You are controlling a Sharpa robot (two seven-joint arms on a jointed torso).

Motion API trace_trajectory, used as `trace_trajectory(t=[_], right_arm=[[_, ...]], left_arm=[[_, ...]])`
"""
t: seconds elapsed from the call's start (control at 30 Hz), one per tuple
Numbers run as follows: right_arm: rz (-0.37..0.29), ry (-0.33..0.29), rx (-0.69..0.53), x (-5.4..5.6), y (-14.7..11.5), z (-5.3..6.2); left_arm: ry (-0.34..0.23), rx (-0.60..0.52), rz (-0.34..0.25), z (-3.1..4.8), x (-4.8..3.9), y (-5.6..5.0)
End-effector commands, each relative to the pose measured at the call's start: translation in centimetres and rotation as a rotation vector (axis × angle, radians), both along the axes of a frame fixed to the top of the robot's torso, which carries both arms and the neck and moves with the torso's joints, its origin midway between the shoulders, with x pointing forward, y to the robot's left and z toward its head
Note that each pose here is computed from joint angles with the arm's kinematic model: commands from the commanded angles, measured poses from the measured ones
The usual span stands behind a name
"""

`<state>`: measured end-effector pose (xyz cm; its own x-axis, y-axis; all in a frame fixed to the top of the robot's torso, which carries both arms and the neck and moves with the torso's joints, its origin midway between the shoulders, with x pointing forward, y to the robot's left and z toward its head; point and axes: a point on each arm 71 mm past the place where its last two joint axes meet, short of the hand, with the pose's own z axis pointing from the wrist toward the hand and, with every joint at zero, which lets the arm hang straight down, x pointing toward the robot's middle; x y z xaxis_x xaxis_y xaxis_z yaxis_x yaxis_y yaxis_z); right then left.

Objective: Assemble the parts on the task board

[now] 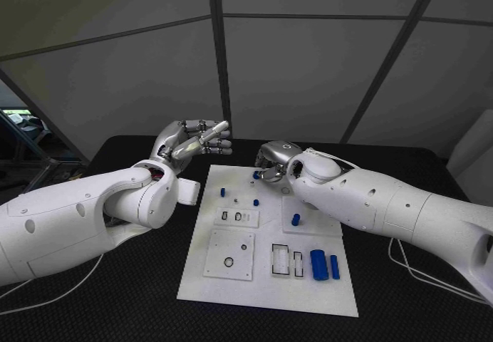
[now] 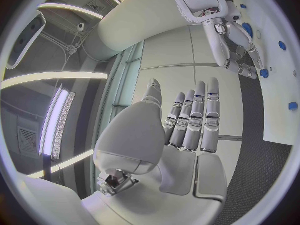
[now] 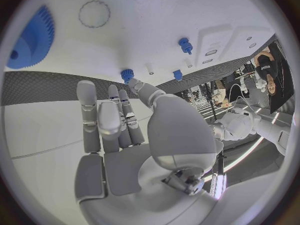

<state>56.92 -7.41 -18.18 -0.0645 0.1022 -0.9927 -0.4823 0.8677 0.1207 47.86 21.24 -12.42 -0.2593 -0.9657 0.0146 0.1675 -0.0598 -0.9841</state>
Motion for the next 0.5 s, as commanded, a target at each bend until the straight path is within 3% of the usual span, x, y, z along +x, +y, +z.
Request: trace_trajectory(t=[0.03, 0.37, 0.5], right_arm=[[0.002, 0.002, -0.003, 0.0, -0.1, 0.2], [-0.01, -0.089, 0.123, -0.6, -2.1, 1.5], [-0.03, -0.053, 0.206, -1.2, -4.8, 3.2]], left_arm=[[-0.007, -0.002, -0.012, 0.13, 0.0, -0.1], [-0.007, 0.002, -0.001, 0.07, 0.18, 0.4], [-0.007, 0.005, 0.007, 0.0, 0.37, 0.7]])
